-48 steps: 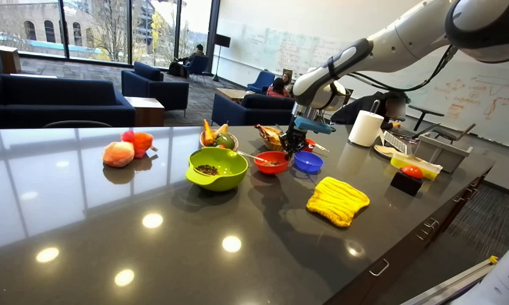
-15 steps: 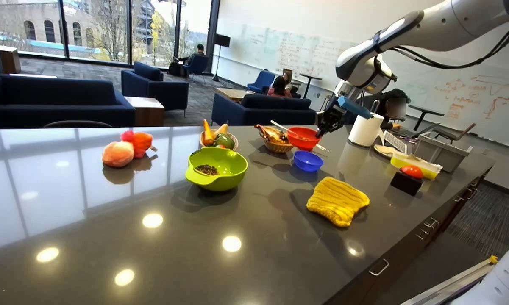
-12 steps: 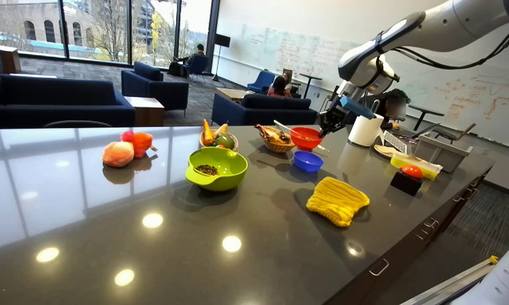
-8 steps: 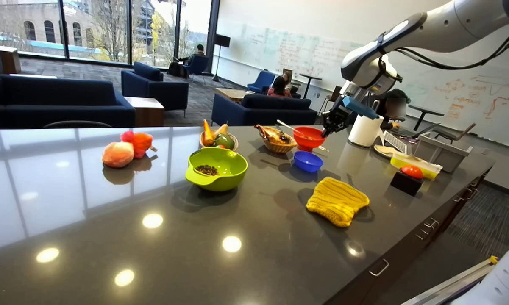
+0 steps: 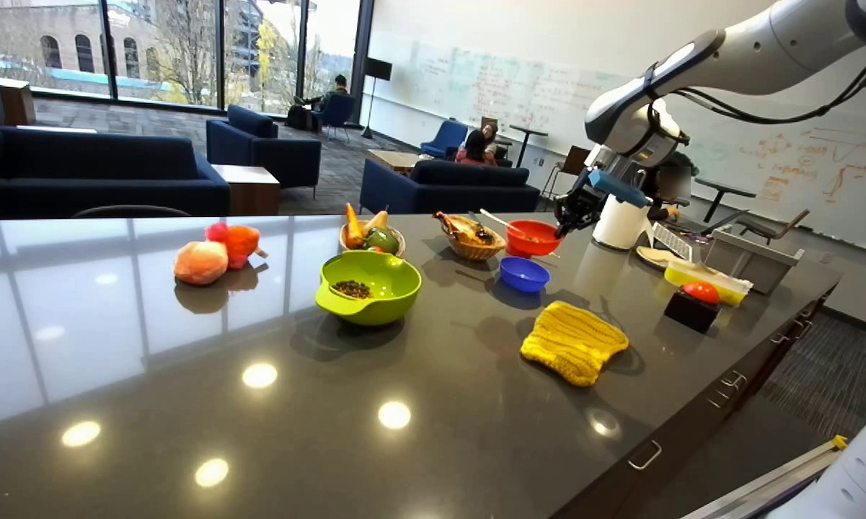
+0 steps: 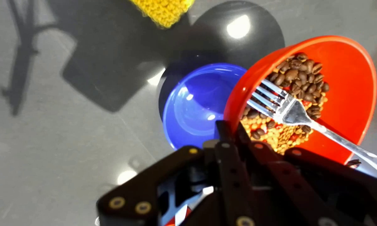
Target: Put the orange bowl in the blue bowl.
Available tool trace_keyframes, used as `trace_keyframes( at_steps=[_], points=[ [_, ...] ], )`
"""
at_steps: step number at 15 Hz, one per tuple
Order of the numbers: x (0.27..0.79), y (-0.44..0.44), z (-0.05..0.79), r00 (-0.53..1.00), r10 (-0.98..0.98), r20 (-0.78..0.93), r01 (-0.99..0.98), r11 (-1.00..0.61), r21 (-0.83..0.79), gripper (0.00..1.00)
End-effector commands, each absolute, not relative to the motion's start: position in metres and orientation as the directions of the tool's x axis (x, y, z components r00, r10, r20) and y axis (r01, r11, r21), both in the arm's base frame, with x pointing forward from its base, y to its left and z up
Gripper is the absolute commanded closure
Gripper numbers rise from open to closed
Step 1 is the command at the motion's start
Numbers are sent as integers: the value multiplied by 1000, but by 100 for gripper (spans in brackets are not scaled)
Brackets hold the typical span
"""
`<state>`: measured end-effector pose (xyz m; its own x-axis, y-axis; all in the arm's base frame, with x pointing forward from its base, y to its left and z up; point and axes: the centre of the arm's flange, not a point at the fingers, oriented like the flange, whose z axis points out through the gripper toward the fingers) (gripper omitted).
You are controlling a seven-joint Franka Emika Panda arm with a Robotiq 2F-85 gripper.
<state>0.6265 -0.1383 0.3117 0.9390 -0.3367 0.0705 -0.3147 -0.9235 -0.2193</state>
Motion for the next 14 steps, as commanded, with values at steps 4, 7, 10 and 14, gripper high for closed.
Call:
trace_keyframes(
  at_steps=[4,7,10,14],
  points=[
    [636,-154,296,920,-388,54,-368,-903,-221,99],
    [641,-155,283,919,-392,43,-375,-901,-217,99],
    [647,-158,270,918,-396,34,-380,-899,-217,99],
    [652,-163,261,915,-402,29,-388,-897,-214,99]
  ],
)
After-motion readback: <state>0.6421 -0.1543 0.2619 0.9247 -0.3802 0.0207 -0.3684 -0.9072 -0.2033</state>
